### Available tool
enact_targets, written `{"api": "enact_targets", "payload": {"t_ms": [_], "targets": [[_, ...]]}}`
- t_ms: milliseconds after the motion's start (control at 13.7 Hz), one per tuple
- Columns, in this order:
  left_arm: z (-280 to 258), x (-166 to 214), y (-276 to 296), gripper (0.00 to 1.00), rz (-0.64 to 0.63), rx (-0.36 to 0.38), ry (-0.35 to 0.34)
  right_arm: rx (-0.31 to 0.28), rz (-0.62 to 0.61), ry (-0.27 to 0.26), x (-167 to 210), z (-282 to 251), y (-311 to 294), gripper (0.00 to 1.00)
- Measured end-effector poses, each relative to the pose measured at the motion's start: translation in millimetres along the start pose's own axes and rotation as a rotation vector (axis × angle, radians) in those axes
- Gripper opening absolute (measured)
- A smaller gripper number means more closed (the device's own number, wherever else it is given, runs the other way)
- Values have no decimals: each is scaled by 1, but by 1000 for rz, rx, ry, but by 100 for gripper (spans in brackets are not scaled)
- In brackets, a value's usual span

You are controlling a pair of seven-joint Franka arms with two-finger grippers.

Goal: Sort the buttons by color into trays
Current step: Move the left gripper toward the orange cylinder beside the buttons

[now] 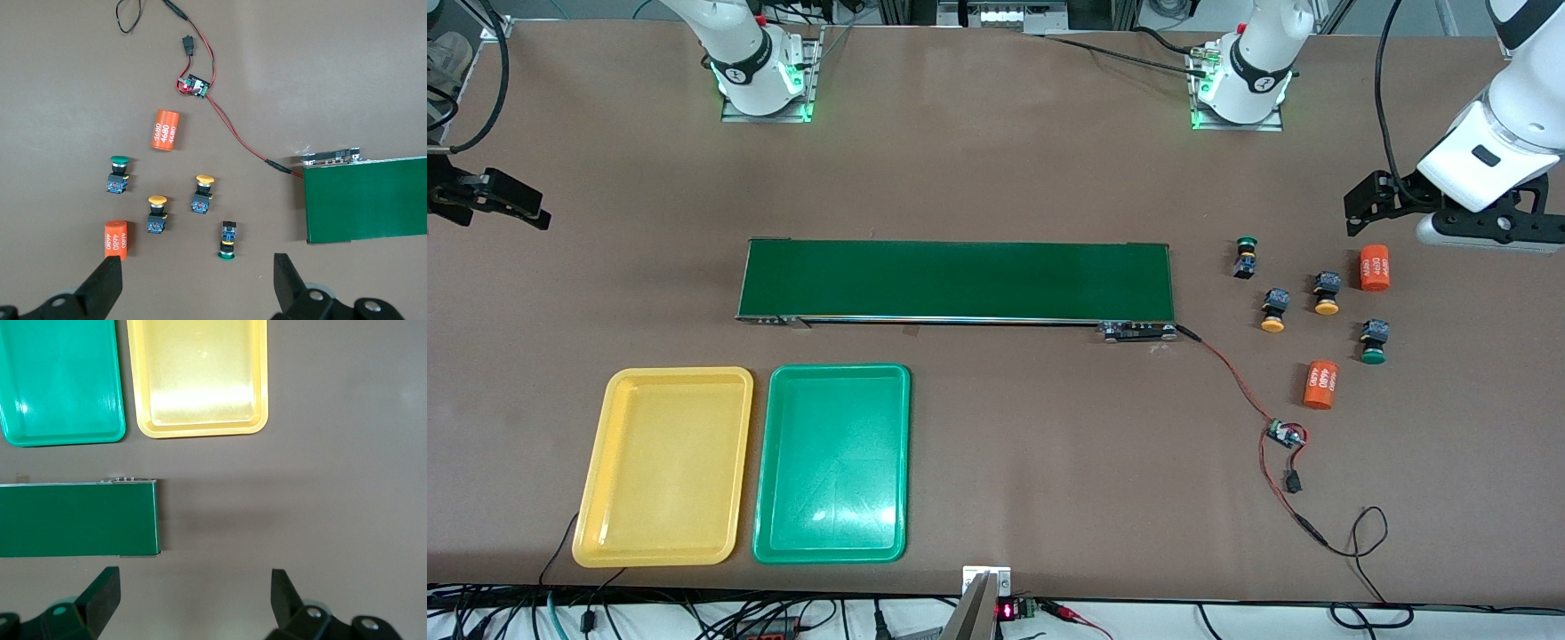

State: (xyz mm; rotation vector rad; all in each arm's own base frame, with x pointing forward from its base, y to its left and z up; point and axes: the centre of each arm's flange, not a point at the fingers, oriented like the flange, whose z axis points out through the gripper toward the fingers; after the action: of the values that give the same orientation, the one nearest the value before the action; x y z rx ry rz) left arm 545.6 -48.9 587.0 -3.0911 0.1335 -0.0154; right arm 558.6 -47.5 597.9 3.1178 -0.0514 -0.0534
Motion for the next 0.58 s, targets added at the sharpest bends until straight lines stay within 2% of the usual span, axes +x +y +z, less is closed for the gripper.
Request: {"api": "enact_targets", "payload": {"t_ms": [292, 584], "targets": [[1, 0, 0, 100, 0, 0, -4, 0, 0, 0, 0, 0, 0, 100], [20, 10, 0, 100, 1, -1, -38, 0, 0, -1, 0, 0, 0, 100]]}}
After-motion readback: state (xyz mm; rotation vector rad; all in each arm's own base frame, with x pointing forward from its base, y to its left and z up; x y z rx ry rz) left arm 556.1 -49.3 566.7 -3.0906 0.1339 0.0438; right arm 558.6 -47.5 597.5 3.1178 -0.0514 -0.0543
